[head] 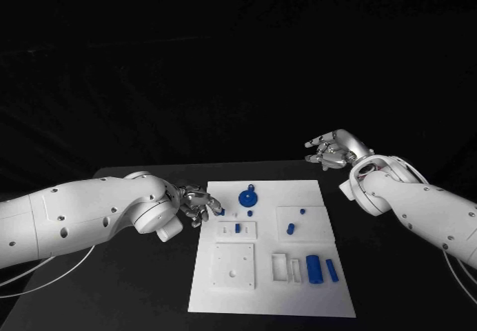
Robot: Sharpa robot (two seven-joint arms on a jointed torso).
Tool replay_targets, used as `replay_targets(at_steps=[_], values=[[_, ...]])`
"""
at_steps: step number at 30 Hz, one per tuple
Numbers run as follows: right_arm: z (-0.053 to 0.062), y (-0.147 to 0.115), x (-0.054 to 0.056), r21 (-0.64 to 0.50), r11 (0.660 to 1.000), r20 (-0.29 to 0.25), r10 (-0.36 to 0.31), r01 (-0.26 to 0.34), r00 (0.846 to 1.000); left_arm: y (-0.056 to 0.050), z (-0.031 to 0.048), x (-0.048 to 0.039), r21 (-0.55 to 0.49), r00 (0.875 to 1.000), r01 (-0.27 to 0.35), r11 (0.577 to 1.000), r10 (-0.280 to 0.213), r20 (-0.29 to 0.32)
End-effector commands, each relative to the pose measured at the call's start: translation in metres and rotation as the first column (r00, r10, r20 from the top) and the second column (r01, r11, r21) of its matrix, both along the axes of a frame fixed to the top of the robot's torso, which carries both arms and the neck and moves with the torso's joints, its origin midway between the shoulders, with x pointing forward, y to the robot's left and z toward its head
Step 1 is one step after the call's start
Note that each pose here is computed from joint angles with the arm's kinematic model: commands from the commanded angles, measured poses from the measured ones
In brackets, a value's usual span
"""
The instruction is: Assemble the parts on the task board
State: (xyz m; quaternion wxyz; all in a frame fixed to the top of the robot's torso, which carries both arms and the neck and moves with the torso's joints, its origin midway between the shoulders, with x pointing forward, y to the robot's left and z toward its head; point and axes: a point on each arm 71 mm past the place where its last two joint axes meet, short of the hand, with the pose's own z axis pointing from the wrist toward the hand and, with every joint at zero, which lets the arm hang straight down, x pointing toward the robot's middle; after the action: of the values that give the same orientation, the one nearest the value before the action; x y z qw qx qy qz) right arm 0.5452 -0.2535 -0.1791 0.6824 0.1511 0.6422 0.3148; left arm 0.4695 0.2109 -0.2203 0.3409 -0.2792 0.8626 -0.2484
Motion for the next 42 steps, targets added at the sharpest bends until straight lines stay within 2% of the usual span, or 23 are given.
replay_targets(at_steps=[1, 4, 14, 23, 30, 42], values=[[0.001, -0.001, 0.002, 0.019, 1.000, -0.002, -0.008, 0.008, 1.000, 0.003, -0.0016, -0.0008, 0.065, 0.999, -0.035, 0.997, 0.034, 0.020], [0.003, -0.001, 0.003, 0.016, 1.000, 0.001, -0.008, 0.008, 1.000, 0.003, -0.0060, -0.0019, 0.080, 0.999, -0.046, 0.996, 0.043, 0.031], [0.004, 0.001, 0.004, 0.012, 1.000, -0.002, -0.001, 0.001, 1.000, -0.012, -0.0226, -0.0042, 0.115, 0.996, -0.043, 0.992, 0.034, 0.078], [0.004, 0.003, 0.004, 0.012, 1.000, -0.007, 0.005, -0.005, 1.000, -0.020, -0.0363, -0.0070, 0.125, 0.994, -0.048, 0.991, 0.035, 0.104], [0.004, 0.003, 0.004, 0.011, 1.000, -0.010, 0.007, -0.007, 1.000, -0.024, -0.0412, -0.0092, 0.139, 0.994, -0.026, 0.990, 0.011, 0.106], [0.004, 0.003, 0.004, 0.013, 1.000, -0.016, 0.011, -0.010, 1.000, -0.027, -0.0435, -0.0127, 0.171, 0.995, 0.016, 0.985, -0.033, 0.092]])
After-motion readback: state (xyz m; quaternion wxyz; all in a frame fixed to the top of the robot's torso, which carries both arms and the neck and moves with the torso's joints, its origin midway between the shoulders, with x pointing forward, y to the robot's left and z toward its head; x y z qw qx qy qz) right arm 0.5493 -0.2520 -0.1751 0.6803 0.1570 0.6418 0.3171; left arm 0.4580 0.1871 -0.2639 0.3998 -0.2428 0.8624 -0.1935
